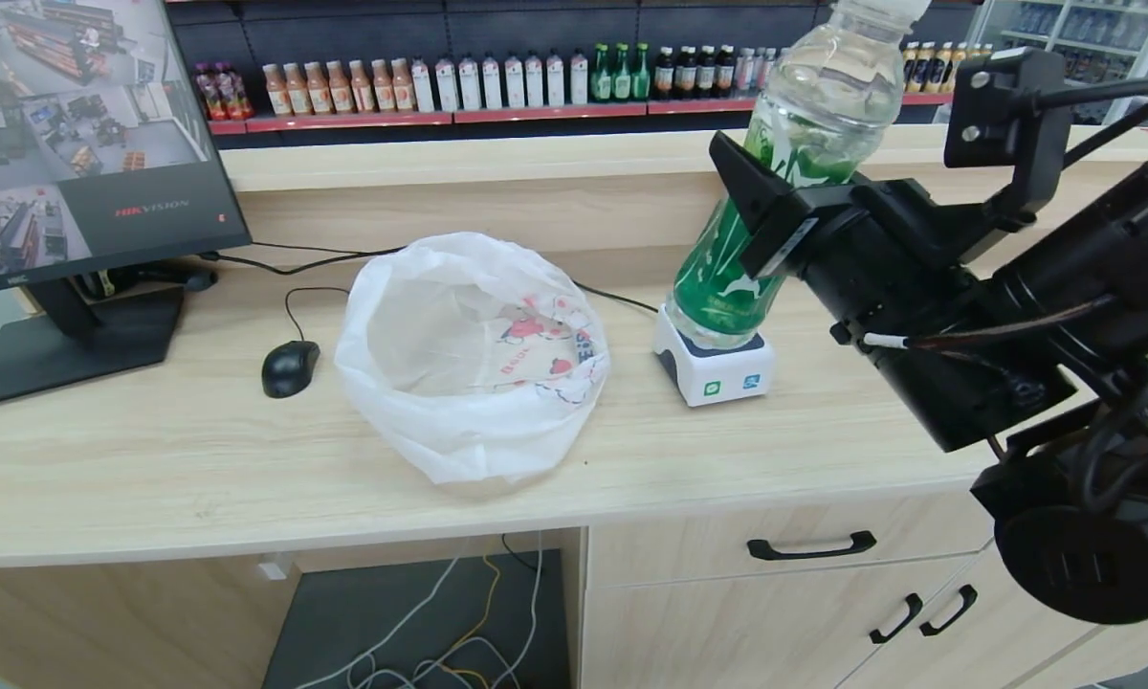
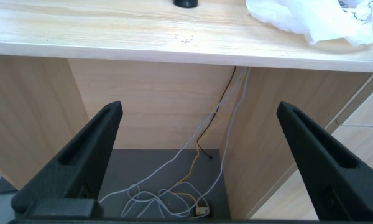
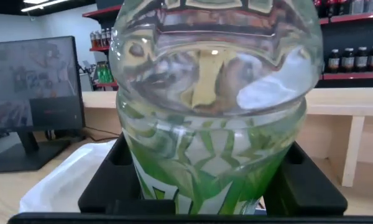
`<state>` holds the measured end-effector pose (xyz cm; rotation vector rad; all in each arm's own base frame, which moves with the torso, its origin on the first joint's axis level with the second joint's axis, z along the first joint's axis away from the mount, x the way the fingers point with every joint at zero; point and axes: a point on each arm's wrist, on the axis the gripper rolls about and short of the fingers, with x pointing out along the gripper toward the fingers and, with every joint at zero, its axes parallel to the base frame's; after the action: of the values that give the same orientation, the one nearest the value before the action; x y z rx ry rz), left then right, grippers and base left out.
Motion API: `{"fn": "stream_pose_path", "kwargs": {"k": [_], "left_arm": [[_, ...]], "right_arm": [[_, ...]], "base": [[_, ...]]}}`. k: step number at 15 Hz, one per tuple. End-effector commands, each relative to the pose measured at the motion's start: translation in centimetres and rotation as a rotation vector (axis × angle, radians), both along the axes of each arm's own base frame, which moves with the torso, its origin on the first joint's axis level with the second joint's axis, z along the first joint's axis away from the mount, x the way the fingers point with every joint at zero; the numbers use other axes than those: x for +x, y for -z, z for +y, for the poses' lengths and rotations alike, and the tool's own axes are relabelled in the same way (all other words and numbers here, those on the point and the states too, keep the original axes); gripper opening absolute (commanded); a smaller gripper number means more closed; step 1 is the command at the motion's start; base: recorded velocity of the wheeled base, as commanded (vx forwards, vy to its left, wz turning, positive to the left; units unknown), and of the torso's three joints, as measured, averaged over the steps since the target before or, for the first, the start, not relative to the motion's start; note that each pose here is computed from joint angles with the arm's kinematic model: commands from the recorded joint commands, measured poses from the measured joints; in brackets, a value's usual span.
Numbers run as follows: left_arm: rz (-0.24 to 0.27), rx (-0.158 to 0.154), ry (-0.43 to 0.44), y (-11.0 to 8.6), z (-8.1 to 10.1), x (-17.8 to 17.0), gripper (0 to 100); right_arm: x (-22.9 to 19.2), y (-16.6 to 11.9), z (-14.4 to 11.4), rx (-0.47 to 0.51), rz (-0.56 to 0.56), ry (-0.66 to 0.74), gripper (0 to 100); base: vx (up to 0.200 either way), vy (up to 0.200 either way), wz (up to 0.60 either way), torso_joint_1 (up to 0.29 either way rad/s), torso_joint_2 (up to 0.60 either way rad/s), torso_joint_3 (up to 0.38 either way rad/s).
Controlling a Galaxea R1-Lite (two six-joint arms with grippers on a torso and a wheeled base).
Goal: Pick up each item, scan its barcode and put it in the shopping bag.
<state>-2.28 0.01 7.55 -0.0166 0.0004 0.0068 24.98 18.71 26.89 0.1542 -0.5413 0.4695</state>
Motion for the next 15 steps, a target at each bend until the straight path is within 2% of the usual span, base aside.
{"fn": "stream_pose_path", "kwargs": {"k": [1,5,15], "left_arm": [[0.000,0.000,-0.001,0.0,0.0,0.0,100],[0.000,0.000,-0.001,0.0,0.0,0.0,100],[0.000,-0.002,-0.001,0.0,0.0,0.0,100]], "right_arm": [[-0.6,0.9,-0.1,-0.012,0.026,0.012,0],[0.4,1.4,-0.6,-0.014,0.029,0.042,0],[1.9,2.5,-0.9,-0.023,0.044,0.070,0]], "base": [[0.000,0.000,0.00,0.000,0.00,0.000],[0.000,0.000,0.00,0.000,0.00,0.000],[0.000,0.200,0.00,0.002,0.00,0.004]]}}
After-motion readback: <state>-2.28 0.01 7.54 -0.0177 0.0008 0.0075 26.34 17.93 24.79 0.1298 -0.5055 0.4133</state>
